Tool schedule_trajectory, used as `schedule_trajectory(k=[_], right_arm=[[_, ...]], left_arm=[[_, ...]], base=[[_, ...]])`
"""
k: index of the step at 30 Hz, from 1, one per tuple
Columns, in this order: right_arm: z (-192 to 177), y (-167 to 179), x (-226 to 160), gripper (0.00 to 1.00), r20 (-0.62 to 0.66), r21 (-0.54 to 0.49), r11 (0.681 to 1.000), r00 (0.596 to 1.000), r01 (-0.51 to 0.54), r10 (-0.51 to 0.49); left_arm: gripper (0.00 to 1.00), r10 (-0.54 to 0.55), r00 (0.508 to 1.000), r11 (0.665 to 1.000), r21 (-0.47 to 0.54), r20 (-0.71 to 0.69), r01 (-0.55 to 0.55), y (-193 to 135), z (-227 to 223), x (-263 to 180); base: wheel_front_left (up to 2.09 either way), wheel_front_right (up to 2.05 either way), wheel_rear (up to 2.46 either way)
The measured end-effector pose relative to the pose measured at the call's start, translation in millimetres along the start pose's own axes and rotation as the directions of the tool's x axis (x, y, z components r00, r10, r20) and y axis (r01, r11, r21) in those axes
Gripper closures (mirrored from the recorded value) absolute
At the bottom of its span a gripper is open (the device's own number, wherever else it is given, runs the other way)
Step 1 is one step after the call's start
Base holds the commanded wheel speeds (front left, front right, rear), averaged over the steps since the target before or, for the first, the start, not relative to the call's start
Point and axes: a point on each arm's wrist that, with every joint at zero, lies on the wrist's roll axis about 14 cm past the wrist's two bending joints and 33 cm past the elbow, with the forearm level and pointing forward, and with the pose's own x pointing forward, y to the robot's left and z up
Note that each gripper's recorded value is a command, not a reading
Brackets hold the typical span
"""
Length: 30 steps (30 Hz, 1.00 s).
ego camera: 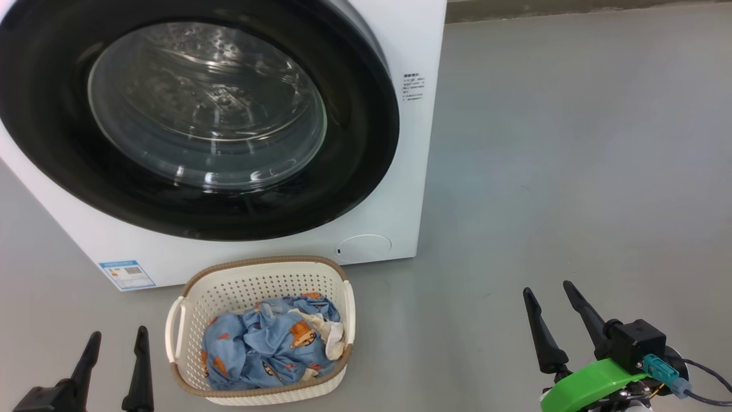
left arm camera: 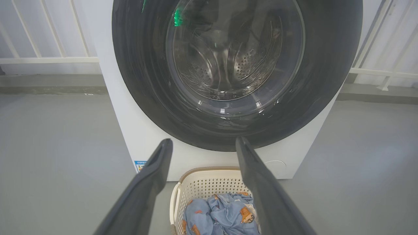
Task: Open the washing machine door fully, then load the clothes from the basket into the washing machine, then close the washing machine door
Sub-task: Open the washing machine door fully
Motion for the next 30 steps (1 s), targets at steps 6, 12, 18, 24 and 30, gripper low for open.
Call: schedule_trajectory(k=[6,12,18,24,30], right_arm=[[-0.5,0.2,0.1,0.0,-0.001,0.001,1.0,1.0,0.0,0.0],[-0.4,0.5,0.2,0.0,-0.001,0.002,1.0,1.0,0.0,0.0],[0.5,1.0,0.3,0.0,0.002,0.002,1.0,1.0,-0.001,0.001],[1.1,1.9,0.6,0.7,0.004,0.005,1.0,1.0,-0.004,0.004],[1.8,3.3,0.6,1.0,0.006,0.009,1.0,1.0,-0.007,0.007]], left_arm=[[0.0,0.0,1.0,1.0,0.0,-0.004,0.0,0.2,-1.2,0.0],[0.0,0.001,1.0,1.0,0.0,-0.005,-0.001,0.4,-1.5,-0.2],[0.0,0.002,1.0,1.0,-0.001,-0.004,-0.002,0.6,-1.2,-0.7],[0.0,0.004,1.0,1.0,-0.001,-0.003,-0.004,1.0,-1.1,-1.2],[0.0,0.004,1.0,1.0,-0.004,-0.001,-0.004,0.5,-0.8,-1.6]], base=[[0.04,0.04,-0.08],[0.0,0.0,0.0],[0.0,0.0,0.0],[0.0,0.0,0.0],[0.0,0.0,0.0]])
